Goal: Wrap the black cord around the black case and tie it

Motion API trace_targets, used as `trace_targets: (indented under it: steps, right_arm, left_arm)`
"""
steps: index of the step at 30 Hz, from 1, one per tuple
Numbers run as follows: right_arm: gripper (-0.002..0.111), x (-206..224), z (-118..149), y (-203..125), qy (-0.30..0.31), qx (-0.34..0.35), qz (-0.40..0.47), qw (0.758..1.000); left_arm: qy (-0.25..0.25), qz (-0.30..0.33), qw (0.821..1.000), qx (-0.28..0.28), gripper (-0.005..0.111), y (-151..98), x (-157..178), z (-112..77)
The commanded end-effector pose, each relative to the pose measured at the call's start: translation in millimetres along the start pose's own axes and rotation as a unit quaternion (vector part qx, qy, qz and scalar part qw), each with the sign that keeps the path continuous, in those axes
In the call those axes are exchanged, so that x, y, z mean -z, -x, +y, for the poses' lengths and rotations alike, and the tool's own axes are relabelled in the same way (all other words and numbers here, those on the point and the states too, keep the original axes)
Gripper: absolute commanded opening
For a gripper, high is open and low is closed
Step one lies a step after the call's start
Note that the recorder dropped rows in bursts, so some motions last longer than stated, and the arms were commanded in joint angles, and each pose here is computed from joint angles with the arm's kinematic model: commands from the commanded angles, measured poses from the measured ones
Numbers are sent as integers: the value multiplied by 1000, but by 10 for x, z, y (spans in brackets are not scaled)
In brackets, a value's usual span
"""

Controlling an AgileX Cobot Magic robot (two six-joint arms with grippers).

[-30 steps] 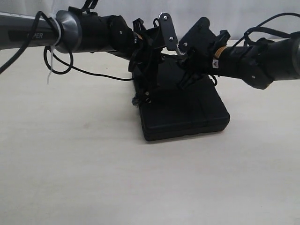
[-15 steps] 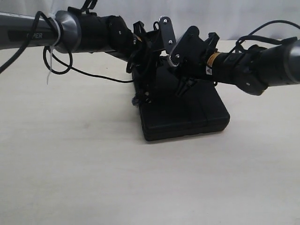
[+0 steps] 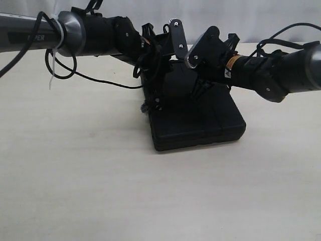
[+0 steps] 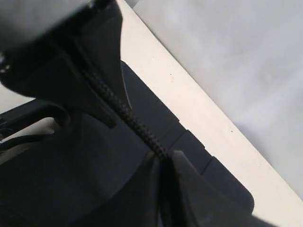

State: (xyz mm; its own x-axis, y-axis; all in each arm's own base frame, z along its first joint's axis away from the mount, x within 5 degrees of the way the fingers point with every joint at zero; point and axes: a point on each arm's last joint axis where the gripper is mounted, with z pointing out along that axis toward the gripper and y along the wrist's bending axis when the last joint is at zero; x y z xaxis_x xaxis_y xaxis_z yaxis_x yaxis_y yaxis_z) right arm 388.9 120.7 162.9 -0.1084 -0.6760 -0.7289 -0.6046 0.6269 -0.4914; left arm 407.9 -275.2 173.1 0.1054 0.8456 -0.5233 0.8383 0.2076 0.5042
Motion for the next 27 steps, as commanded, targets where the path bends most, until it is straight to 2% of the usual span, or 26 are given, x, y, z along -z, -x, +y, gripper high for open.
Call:
trace_targets:
  steps: [1,5,7,12,19,23,27]
  right_arm:
    - [4,-22,-59,-338,-2,-51,92,994]
    - [4,7,-181,-427,-29,-102,98,989]
    - [4,27,-268,-479,-50,-141,98,984]
    - [4,193,-497,-438,-104,-226,82,965]
    - [4,463,-620,-181,-118,-250,63,959]
    - [4,496,-646,-226,-130,-291,65,946]
    - [4,513,-666,-221,-138,-312,61,938]
  left_arm:
    - [8,-28,999,15,25,215,149,27]
    - [11,-30,999,14,65,224,165,37]
    - [15,-33,999,12,74,253,218,62]
    - [2,-42,999,26,75,362,445,111]
    - [-25,-39,999,24,75,415,628,115]
    - [-7,-42,997,70,75,390,634,177]
    - [18,-42,988,149,74,274,652,316]
